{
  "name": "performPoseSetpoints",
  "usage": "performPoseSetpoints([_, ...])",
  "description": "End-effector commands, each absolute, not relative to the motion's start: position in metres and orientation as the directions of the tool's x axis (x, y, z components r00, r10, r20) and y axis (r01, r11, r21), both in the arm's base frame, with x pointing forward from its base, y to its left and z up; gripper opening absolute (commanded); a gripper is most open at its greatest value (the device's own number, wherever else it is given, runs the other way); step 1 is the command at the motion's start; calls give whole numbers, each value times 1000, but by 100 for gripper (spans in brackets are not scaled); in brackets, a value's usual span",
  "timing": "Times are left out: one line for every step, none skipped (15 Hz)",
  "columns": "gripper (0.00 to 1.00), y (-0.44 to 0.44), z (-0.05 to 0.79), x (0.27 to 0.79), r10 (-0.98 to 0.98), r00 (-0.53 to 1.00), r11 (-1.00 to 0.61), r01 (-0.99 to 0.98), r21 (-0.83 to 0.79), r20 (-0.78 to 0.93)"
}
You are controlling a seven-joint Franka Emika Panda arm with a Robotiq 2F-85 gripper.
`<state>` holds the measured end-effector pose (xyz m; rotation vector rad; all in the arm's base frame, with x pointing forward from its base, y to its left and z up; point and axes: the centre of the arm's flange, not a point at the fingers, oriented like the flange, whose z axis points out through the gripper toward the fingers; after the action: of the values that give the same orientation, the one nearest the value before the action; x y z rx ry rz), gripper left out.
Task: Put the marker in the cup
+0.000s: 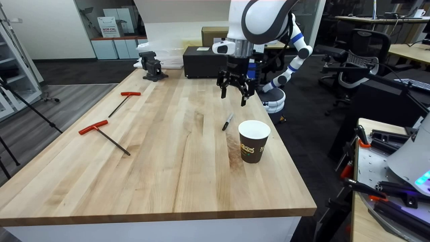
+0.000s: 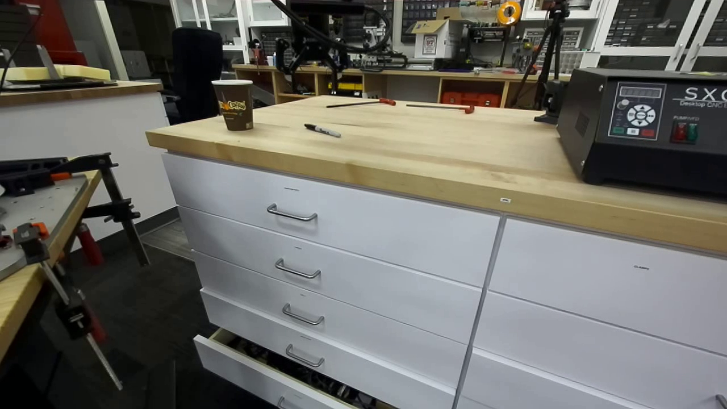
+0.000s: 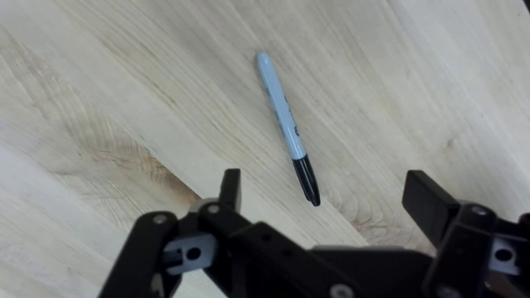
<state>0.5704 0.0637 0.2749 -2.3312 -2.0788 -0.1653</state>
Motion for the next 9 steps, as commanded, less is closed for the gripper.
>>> performPoseSetpoints([100, 54, 249, 555, 993, 49, -65, 986, 152, 106])
performPoseSetpoints([100, 54, 243, 551, 993, 35, -54, 984, 172, 111])
performPoseSetpoints([100, 55, 235, 544, 993, 14, -37, 979, 203, 117])
performPoseSetpoints([100, 56, 230, 541, 993, -2, -25, 975, 222, 118])
performPoseSetpoints([100, 59, 223, 537, 992, -22, -8, 970, 245, 120])
performPoseSetpoints([100, 60, 219, 533, 992, -38, 4, 965, 263, 123])
performPoseSetpoints([100, 63, 213, 531, 991, -55, 18, 960, 279, 125])
performPoseSetpoints([100, 66, 210, 529, 989, -68, 28, 956, 292, 128])
performPoseSetpoints([100, 69, 207, 528, 988, -81, 38, 952, 303, 132])
